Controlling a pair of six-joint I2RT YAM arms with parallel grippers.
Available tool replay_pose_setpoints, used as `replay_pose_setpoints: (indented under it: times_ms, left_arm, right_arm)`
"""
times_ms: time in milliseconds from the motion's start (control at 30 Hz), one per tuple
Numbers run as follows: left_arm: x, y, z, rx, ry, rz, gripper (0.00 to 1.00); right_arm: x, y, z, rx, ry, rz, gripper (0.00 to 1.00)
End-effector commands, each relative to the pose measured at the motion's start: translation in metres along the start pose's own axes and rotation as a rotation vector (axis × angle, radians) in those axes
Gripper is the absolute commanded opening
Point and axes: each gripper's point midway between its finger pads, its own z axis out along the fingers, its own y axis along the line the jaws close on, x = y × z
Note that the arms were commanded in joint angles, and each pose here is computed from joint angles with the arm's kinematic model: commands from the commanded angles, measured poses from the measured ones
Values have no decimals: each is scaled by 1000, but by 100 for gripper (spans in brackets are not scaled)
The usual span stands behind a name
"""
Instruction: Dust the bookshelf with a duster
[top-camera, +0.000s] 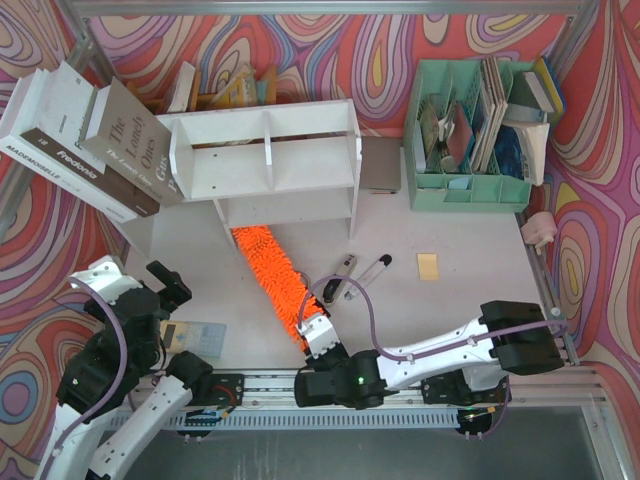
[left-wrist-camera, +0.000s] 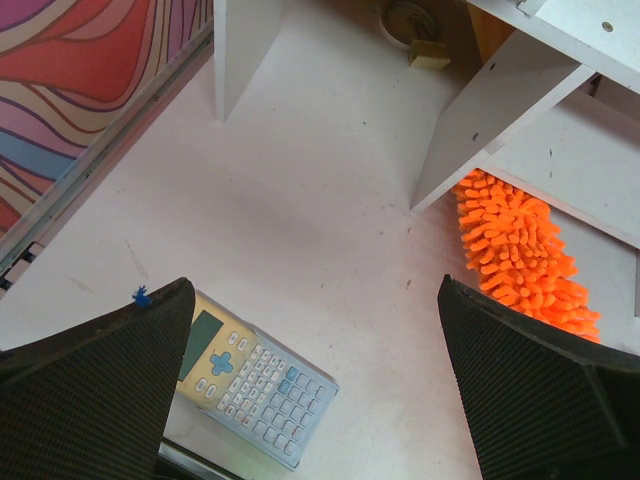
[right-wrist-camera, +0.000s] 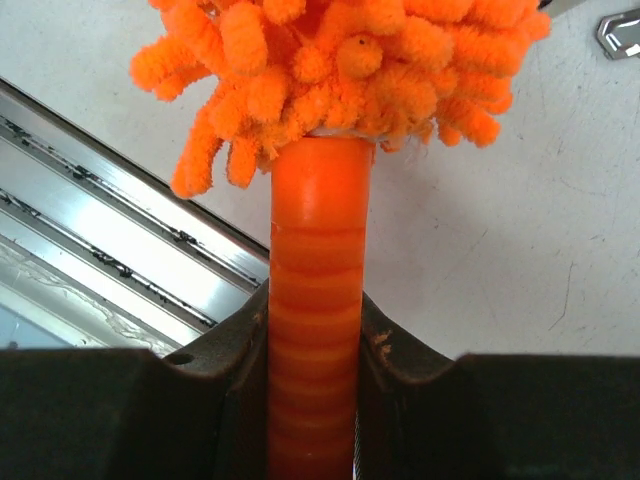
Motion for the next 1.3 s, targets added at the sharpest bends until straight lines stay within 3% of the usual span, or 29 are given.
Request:
replay_pose_setpoints:
  times_ms: [0, 400, 567, 733, 900, 1267]
  left_arm:
    - [-1, 4, -1, -16, -8, 1, 98]
    - [-2, 7, -3, -12, -17, -13, 98]
    - [-2, 7, -3, -6, -21, -20, 98]
    - [-3, 7, -4, -2, -24, -26, 98]
    - [-4, 9, -6, 3, -31, -36, 98]
    - [-4, 9, -3, -19, -26, -19, 98]
  right_arm:
    - [-27, 14, -8, -9, -128, 0, 0]
    - [-10, 17, 21, 9, 40, -41, 0]
    - [-11, 19, 24, 0, 54, -44, 0]
    - [-24, 9, 8, 16, -8, -43, 0]
    - [-14, -31, -17, 190, 12, -79, 0]
    - [15, -33, -56, 9, -16, -122, 0]
